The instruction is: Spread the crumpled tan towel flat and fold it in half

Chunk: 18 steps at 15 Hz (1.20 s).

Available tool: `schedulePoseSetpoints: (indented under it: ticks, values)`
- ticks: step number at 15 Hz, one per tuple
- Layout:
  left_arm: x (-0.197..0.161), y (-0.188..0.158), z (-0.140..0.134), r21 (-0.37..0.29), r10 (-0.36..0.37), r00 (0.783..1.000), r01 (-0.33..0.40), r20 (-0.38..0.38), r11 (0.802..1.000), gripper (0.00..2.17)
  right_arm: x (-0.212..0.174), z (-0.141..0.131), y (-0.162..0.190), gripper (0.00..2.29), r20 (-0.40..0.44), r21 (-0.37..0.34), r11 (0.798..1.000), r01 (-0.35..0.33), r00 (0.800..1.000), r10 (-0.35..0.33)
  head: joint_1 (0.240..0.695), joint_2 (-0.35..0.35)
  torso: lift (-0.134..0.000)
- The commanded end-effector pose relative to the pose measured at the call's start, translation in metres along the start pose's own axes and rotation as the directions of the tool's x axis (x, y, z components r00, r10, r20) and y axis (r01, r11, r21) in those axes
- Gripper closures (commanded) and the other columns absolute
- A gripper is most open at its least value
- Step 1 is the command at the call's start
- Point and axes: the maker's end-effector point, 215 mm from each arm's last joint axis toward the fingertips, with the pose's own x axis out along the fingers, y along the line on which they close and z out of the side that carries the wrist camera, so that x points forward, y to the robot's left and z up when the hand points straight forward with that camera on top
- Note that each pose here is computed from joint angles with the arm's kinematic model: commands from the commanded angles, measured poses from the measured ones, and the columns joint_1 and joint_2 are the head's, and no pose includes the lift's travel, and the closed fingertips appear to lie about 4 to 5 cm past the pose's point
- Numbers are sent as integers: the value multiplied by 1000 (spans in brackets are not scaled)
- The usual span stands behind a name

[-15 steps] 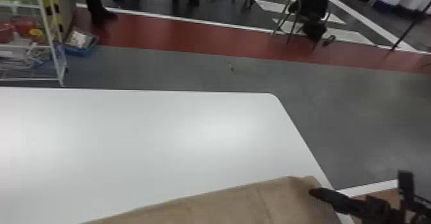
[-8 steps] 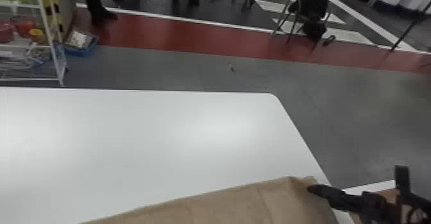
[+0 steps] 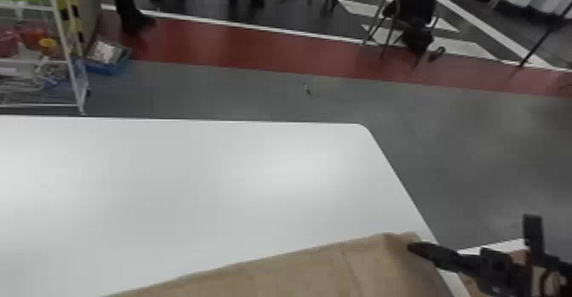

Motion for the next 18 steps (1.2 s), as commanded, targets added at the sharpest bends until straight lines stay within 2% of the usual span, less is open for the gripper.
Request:
schedulePoseSetpoints:
  ticks: [1, 4, 8, 9, 12, 16, 18]
  values:
    - [0, -1, 0, 3, -4, 1000, 4, -1, 1000, 1686, -3, 15, 11, 1328, 27, -1, 1000, -21, 999, 21, 695, -350, -123]
    - [-1, -2, 1, 5, -6, 1000, 6, 0, 1000, 1686, -5, 29, 2, 1328, 47, -3, 1000, 6, 999, -6, 695, -350, -123]
    - [-2, 2, 0, 4, 1, 1000, -1, -2, 1000, 1686, -6, 43, -31, 1325, 82, 6, 998, 66, 994, -66, 695, -350, -123]
    - [-1, 2, 1, 12, 2, 1000, -2, -3, 1000, 1686, -8, 44, -38, 1325, 82, 27, 997, 70, 994, -72, 695, -350, -123]
    - [-1, 3, 1, 14, 1, 1000, -1, -4, 1000, 1686, -8, 49, -33, 1325, 91, 39, 998, 45, 995, -48, 695, -350, -123]
    - [-1, 3, 0, 12, -1, 1000, 1, -6, 1000, 1686, -19, 50, 6, 1325, 73, 102, 993, -66, 996, 59, 695, -350, -123]
    - [2, 1, -1, 12, -6, 1000, 6, -10, 1000, 1683, -15, 54, 5, 1325, 71, 100, 993, -56, 996, 49, 695, -350, -123]
